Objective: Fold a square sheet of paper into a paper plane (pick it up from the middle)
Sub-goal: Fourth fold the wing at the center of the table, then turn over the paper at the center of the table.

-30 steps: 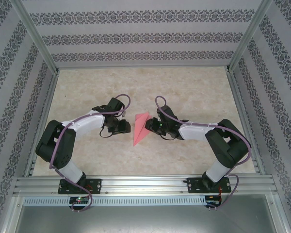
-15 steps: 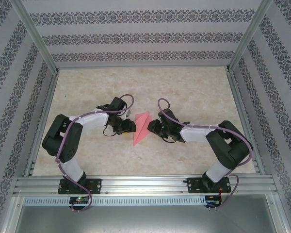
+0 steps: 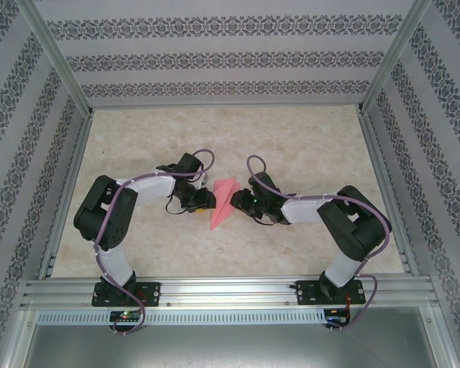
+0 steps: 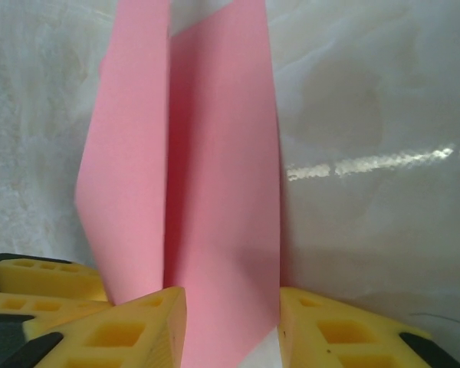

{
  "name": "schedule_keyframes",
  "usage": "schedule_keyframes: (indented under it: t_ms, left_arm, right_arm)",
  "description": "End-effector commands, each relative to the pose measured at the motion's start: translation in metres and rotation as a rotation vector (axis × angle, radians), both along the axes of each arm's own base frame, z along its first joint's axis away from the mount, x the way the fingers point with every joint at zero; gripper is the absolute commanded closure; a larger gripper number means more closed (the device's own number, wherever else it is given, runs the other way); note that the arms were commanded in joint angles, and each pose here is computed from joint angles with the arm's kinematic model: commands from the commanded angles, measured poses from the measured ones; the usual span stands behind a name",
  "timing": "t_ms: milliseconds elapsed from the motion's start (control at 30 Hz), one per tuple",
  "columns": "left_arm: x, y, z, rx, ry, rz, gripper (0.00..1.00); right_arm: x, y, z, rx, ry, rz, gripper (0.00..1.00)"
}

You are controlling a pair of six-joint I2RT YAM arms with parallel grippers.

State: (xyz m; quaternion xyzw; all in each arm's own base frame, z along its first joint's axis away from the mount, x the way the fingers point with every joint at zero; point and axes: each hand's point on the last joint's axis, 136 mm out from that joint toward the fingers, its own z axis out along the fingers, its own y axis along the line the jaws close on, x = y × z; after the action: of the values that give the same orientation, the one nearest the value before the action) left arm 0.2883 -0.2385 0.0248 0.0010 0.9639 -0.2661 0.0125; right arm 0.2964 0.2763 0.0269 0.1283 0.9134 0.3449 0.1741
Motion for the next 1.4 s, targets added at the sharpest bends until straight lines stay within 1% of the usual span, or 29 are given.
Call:
schedule_keyframes:
  t_ms: [0, 300, 633, 833, 967, 1233, 1367]
  left_arm:
    - [0.009, -0.006, 0.0, -0.013, -0.025, -0.009, 0.61]
    - [0.007, -0.002, -0.008, 0.018, -0.008, -0.014, 0.67]
    - [0.005, -0.002, -0.014, 0.032, 0.013, -0.019, 0.68]
    - [0.004, 0.0, -0.015, 0.036, 0.017, -0.019, 0.69]
    - [0.005, -0.001, -0.016, 0.033, 0.018, -0.017, 0.7]
    - [0.006, -0.001, -0.013, 0.032, 0.013, -0.014, 0.71]
    - [0.006, 0.0, -0.014, 0.038, 0.014, -0.012, 0.71]
  right_arm:
    - [0.003, 0.009, 0.005, 0.051, -0.021, 0.009, 0.64]
    - [0.011, 0.02, 0.008, 0.096, -0.042, 0.027, 0.62]
    - [0.019, 0.04, 0.017, 0.134, -0.078, 0.085, 0.6]
    - [0.016, 0.04, 0.017, 0.14, -0.085, 0.083, 0.59]
    - [0.017, 0.055, 0.023, 0.18, -0.099, 0.14, 0.6]
    - [0.023, 0.058, 0.014, 0.142, -0.086, 0.143, 0.62]
    - [0.022, 0.06, 0.011, 0.144, -0.08, 0.15, 0.67]
